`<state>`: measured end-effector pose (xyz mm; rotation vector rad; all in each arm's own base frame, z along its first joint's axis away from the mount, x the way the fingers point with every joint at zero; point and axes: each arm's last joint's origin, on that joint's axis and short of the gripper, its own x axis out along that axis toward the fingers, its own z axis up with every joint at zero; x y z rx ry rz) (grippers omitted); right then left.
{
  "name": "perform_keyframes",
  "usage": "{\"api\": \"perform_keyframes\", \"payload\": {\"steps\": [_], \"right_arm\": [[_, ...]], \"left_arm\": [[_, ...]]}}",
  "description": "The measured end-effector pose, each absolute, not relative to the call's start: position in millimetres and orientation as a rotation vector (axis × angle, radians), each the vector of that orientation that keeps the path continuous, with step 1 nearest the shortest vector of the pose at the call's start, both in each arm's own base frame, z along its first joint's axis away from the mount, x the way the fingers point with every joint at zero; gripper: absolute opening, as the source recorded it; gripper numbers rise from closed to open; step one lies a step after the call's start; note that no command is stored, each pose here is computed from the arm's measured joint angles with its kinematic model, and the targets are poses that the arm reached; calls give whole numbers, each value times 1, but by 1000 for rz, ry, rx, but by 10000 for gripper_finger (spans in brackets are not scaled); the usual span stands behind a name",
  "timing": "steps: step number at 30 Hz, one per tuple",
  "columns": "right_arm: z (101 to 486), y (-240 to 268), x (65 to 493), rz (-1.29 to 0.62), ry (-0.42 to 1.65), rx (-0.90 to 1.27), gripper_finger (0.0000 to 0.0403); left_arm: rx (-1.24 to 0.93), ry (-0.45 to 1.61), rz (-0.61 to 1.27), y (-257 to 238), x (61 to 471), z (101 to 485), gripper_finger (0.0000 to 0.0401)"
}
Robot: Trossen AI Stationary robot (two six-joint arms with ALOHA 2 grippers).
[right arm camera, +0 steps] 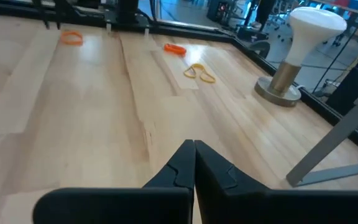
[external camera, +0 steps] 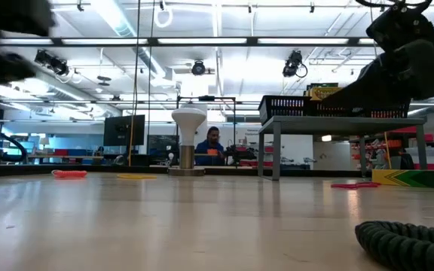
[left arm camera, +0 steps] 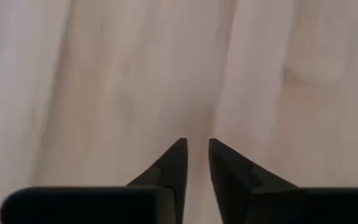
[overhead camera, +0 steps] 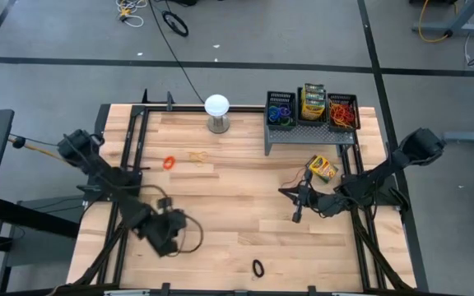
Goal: Pick & Place Office Desk Supplies
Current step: Put the orange rubberband into the right black basket on the shelf
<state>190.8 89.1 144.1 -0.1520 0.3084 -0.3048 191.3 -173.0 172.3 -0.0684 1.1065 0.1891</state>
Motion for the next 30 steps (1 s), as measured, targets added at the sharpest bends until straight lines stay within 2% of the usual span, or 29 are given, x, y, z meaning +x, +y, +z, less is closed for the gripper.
{"api": "perform_keyframes", "payload": {"steps": [5, 10, 14, 21, 26, 30], "right_arm": [[144, 91, 191, -268, 308, -139, 7], [146, 91, 192, -255, 299, -144, 7], [148, 92, 193, -248, 283, -164, 7], [150, 93, 194, -198, 272, -192, 7], [150, 94, 194, -178, 272, -234, 7], [151, 94, 195, -176, 261, -230, 7]], "left_arm": [[-214, 1275, 302, -200, 162, 180, 114], [-210, 1365, 339, -205, 146, 165, 149], [-190, 1360, 371, -199, 144, 158, 166], [-158, 1362, 407, -185, 140, 140, 170], [-163, 1340, 306, -182, 141, 127, 168], [-168, 1337, 295, -182, 144, 128, 133]]}}
